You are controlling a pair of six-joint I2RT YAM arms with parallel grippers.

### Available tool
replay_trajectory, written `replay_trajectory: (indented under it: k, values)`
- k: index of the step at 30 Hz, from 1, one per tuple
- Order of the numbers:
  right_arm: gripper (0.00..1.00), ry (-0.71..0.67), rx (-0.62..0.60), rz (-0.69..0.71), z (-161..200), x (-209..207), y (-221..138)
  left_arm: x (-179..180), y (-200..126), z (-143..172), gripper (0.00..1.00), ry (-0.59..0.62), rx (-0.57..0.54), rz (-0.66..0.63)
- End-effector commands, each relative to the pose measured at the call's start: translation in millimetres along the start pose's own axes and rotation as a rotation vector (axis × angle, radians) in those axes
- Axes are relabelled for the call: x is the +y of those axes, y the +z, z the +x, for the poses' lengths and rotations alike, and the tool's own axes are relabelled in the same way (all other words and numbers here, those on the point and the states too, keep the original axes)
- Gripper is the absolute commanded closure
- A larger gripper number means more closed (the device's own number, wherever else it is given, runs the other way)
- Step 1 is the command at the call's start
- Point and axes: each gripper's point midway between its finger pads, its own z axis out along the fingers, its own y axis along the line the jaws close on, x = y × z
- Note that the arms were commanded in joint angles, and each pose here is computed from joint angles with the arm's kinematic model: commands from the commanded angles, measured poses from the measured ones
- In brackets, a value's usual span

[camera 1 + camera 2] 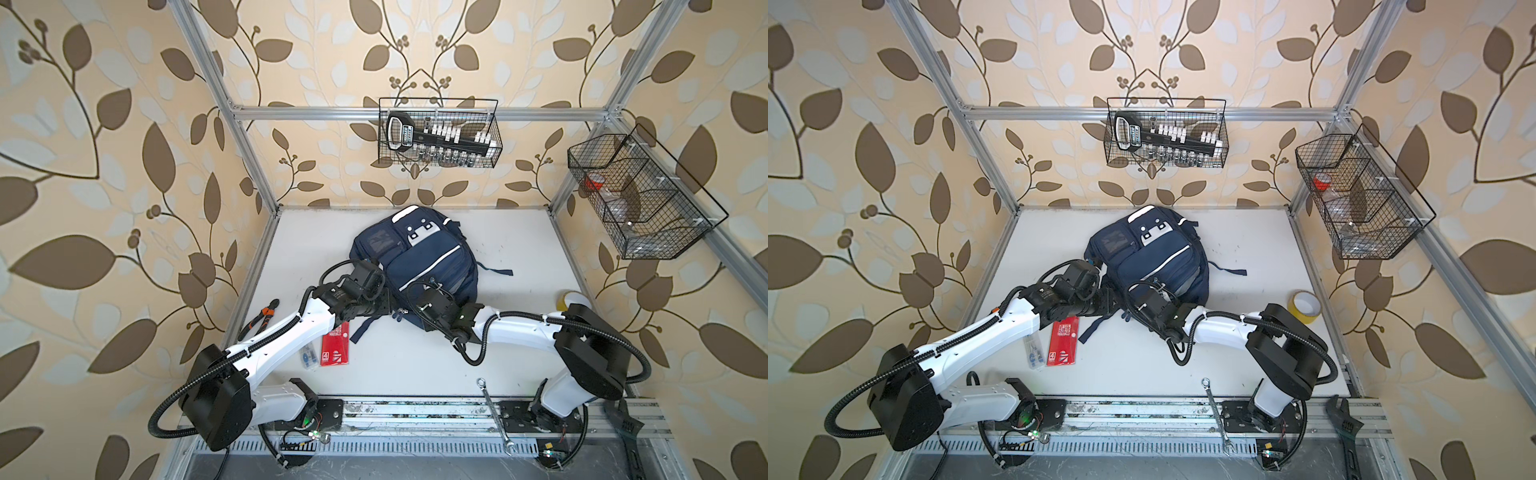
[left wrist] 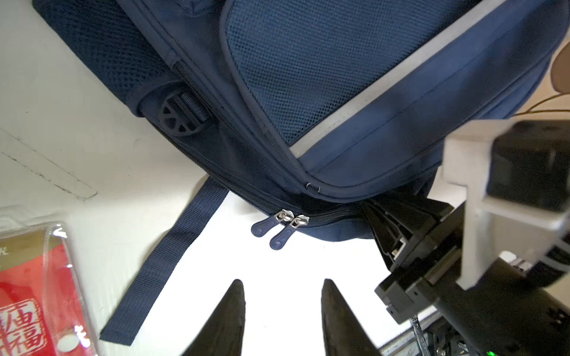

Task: Pack books, pencil case, and school supplies into a backpack
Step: Zip the student bag at the center of the table.

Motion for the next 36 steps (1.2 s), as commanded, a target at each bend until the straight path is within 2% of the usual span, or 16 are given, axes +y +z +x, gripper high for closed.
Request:
replay_trajectory:
  k: [1,3,4,7,10,13,16,21,22,24,27,29,31,32,36]
  values:
    - [1.00,-0.031,-0.068,-0.039,-13.8,-11.7,-24.0,-29.0,6.7,0.7,0.47,0.035,-0.017,0.148]
    - [1.00,-0.031,-0.089,-0.124,-18.6,-11.8,-39.3,-46.9,12.5,7.4,0.23,0.120,-0.041,0.188]
    - [1.00,-0.026,-0.105,-0.175,-24.2,-10.8,-49.6,-53.5,16.8,11.8,0.16,0.171,-0.048,0.183]
    - [1.00,-0.021,-0.126,-0.262,-38.4,-11.9,-71.1,-64.9,35.7,23.2,0.08,0.314,-0.081,0.161]
    - [1.00,-0.020,-0.097,-0.345,-41.0,-8.4,-78.3,-66.9,49.6,18.2,0.01,0.387,-0.147,0.134]
    - [1.00,-0.012,-0.069,-0.399,-39.7,-6.7,-81.5,-76.8,48.4,5.0,0.01,0.480,-0.237,0.138]
    - [1.00,-0.010,-0.063,-0.443,-42.2,-0.6,-88.3,-79.2,47.8,-7.2,0.01,0.578,-0.316,0.083]
    - [1.00,-0.015,-0.066,-0.474,-51.0,3.9,-99.9,-63.8,64.7,-21.1,0.02,0.639,-0.373,-0.056]
    - [1.00,-0.013,-0.069,-0.479,-52.7,4.2,-102.3,-65.9,67.2,-20.4,0.02,0.657,-0.379,-0.044]
    - [1.00,-0.013,-0.077,-0.496,-56.0,6.4,-106.6,-77.9,75.6,-10.9,0.06,0.727,-0.365,0.018]
    - [1.00,-0.009,-0.080,-0.506,-61.6,8.6,-111.4,-85.6,93.0,-7.3,0.22,0.796,-0.336,0.012]
    - [1.00,-0.002,-0.089,-0.488,-66.8,5.8,-113.5,-84.9,104.1,-11.3,0.46,0.804,-0.323,-0.025]
    - [1.00,0.009,-0.100,-0.432,-72.1,-3.0,-113.5,-78.1,109.9,-19.5,0.88,0.786,-0.326,-0.097]
    - [1.00,0.012,-0.097,-0.392,-73.0,-9.7,-112.2,-74.7,108.8,-24.1,1.00,0.768,-0.341,-0.127]
    - [1.00,0.015,-0.082,-0.132,-77.0,-53.5,-108.0,-64.3,94.0,-29.2,1.00,0.712,-0.380,-0.164]
